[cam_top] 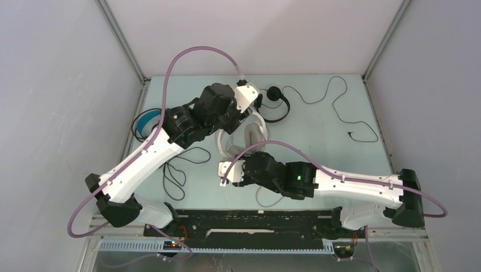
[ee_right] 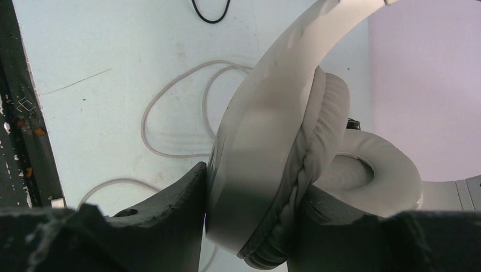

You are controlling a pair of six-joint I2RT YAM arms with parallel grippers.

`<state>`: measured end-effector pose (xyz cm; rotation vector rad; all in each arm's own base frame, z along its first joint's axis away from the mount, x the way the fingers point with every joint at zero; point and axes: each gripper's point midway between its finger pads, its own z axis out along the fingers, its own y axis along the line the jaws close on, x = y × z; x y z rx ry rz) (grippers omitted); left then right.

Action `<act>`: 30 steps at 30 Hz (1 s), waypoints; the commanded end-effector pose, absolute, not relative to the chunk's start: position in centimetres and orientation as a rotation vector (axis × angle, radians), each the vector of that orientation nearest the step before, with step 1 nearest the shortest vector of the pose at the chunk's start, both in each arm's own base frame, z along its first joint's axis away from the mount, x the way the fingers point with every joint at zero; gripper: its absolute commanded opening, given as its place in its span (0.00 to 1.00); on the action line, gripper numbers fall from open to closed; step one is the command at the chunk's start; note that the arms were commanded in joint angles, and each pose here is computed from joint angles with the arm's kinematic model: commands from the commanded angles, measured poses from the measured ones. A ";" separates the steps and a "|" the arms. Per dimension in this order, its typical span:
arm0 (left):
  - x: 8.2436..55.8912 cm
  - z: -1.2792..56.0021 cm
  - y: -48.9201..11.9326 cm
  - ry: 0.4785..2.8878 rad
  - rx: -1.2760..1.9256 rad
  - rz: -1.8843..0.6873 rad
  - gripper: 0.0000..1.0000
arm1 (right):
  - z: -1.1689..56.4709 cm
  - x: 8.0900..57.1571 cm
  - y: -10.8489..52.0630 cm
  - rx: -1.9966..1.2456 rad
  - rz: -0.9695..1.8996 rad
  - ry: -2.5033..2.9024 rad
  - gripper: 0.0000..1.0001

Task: Wrap the headphones
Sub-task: Wrap the headphones cable around the headphones.

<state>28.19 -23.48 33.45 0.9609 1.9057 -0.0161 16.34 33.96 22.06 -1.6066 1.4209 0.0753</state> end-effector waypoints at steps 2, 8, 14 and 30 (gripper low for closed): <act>28.8 34.3 -24.1 1.837 0.959 0.027 0.48 | 25.9 17.2 35.2 -1.498 0.066 1.355 0.48; 28.7 32.9 -23.6 1.866 0.956 0.053 0.16 | 25.7 17.2 34.9 -1.467 0.070 1.394 0.51; 28.8 33.0 -22.9 1.867 0.832 0.042 0.00 | 25.4 17.5 34.1 -1.439 0.071 1.449 0.65; 28.0 37.8 -17.7 1.768 0.390 -0.051 0.00 | 31.0 14.1 31.6 -1.238 0.426 1.454 0.93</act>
